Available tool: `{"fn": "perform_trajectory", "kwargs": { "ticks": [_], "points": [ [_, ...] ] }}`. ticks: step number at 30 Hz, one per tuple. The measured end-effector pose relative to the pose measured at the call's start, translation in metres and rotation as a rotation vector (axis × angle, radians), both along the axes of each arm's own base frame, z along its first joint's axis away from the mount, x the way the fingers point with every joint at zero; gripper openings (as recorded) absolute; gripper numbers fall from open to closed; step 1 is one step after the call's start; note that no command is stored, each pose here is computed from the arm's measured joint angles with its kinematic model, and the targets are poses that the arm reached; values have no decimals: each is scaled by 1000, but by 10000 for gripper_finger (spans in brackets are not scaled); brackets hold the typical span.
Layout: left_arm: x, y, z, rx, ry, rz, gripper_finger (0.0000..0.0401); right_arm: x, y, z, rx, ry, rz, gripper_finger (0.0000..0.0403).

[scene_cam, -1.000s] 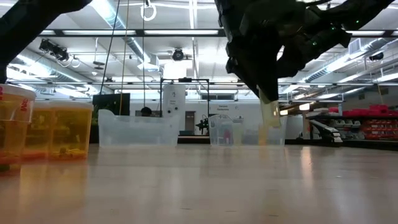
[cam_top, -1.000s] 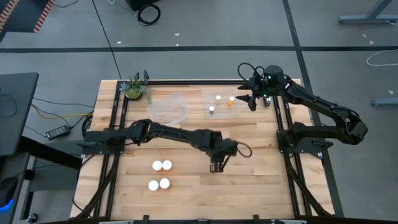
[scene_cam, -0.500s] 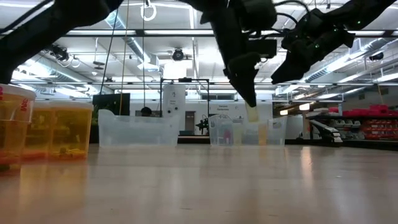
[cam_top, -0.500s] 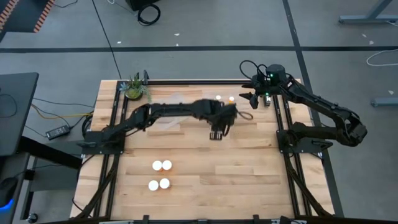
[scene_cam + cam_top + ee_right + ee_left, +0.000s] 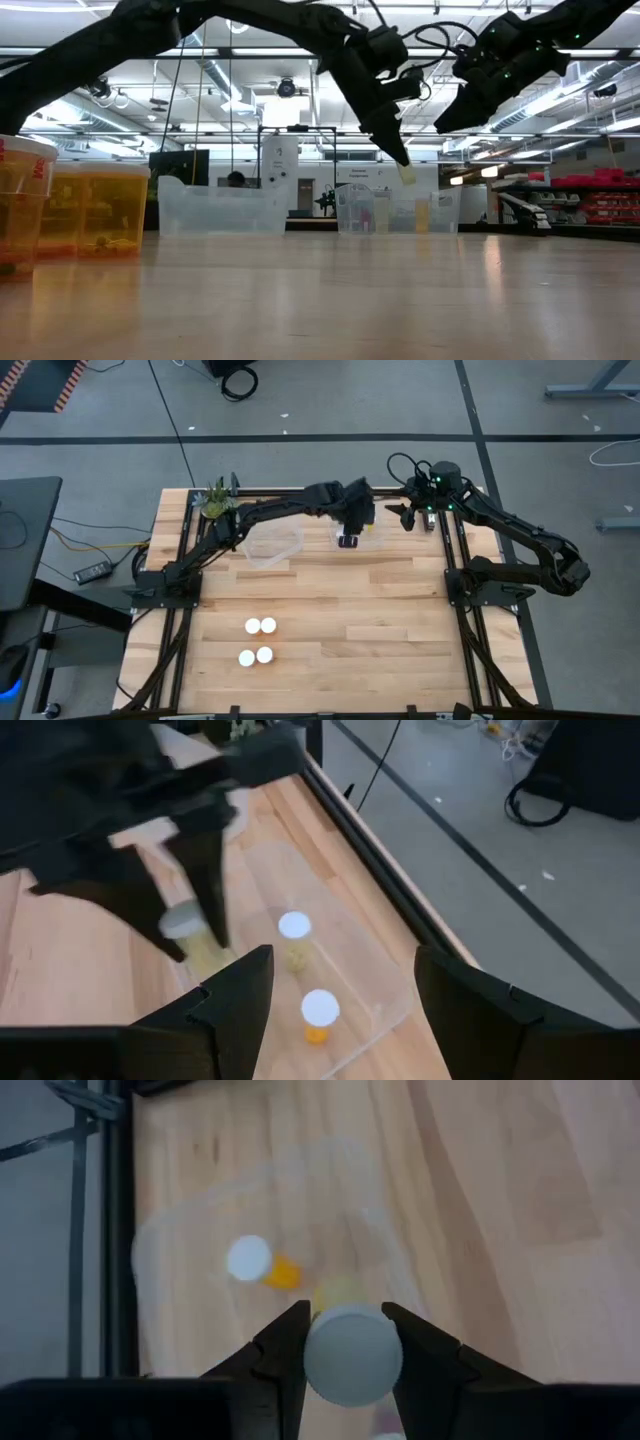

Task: Pick and place medicine bottles into bin by pill shape (circle, oval)
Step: Put the yellow pill bottle into the right transparent bin

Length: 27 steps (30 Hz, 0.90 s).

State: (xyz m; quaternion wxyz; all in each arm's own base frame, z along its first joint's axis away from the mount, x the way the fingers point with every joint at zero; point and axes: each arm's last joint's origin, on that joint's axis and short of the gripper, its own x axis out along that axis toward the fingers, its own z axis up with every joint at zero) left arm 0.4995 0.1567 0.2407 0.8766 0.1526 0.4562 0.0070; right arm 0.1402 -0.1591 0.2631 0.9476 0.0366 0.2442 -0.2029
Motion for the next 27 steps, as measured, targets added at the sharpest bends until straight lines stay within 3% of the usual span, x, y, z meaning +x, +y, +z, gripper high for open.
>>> {"fn": "perform_trajectory", "kwargs": {
  "ticks": [10, 18, 27],
  "points": [
    [0, 24, 6, 23, -101, -31, 125, 2, -3, 5, -44, -40, -12, 251],
    [1, 26, 7, 47, -122, -53, 130, 1, -7, 16, -136, -87, -147, 251],
    [7, 32, -12, 42, -111, -43, 124, -12, 5, 38, -237, -159, -261, 251]
  ]
}}
